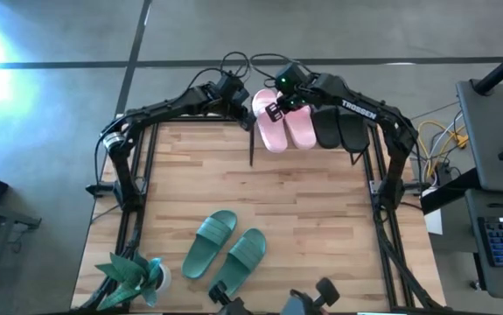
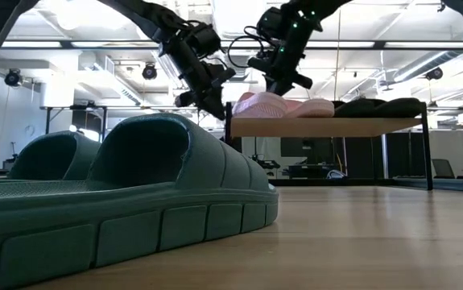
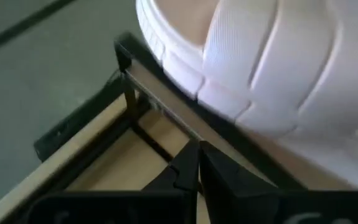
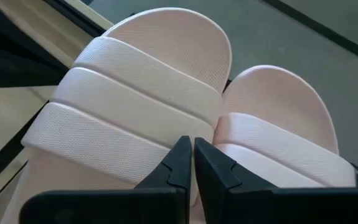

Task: Pick and place slides into the shelf
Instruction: Adjust the pink slippers on the shelf

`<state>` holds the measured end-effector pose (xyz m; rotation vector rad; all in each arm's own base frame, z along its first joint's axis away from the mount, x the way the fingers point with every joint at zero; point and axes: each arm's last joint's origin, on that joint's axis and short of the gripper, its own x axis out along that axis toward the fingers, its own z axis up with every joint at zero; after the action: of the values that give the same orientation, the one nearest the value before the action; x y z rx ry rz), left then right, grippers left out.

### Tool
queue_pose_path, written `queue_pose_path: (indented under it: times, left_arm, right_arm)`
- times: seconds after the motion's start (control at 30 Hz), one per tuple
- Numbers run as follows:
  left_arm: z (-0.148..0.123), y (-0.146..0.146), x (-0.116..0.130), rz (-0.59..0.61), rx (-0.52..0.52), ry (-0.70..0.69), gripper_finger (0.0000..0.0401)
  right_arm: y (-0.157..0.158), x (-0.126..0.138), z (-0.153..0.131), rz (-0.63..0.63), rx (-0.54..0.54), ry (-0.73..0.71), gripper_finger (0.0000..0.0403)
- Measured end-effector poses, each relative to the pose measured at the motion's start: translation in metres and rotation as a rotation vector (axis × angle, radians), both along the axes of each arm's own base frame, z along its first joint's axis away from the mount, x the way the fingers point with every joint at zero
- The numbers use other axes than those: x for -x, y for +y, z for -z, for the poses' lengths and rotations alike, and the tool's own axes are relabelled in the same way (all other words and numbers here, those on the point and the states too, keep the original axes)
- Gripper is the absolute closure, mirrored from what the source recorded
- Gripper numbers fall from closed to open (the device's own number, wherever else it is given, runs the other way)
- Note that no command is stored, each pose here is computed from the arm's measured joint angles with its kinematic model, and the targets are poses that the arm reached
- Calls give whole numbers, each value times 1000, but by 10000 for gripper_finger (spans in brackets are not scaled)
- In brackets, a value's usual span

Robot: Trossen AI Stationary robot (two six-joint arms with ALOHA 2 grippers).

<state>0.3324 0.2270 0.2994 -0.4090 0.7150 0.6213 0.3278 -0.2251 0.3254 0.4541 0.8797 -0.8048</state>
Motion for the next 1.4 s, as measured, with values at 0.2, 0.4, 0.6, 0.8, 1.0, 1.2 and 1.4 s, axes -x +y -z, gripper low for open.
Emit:
queue_pose_path:
  times: [0.2,0.4,0.6,0.8,1.0,1.2,1.4]
  left_arm:
    - [-12,-2,6,-32,-47,-11,401]
    - [-3,12,19,-55,-11,-12,401]
    - [21,20,28,21,162,-158,401]
    - [26,17,28,85,233,-223,401]
    - [27,14,37,118,352,-277,401]
    - [23,9,45,145,462,-344,401]
    - [26,3,53,129,479,-418,366]
  right_arm:
    - [0,2,-8,1,14,-2,390]
    - [-1,-5,-22,-105,35,-109,390]
    - [-6,-12,-27,-180,21,-233,390]
    - [-9,-18,-21,-220,6,-252,390]
    - [-11,-20,-15,-201,-19,-248,390]
    - [-13,-19,-15,-166,-31,-259,390]
    - [-13,-18,-14,-145,-13,-244,390]
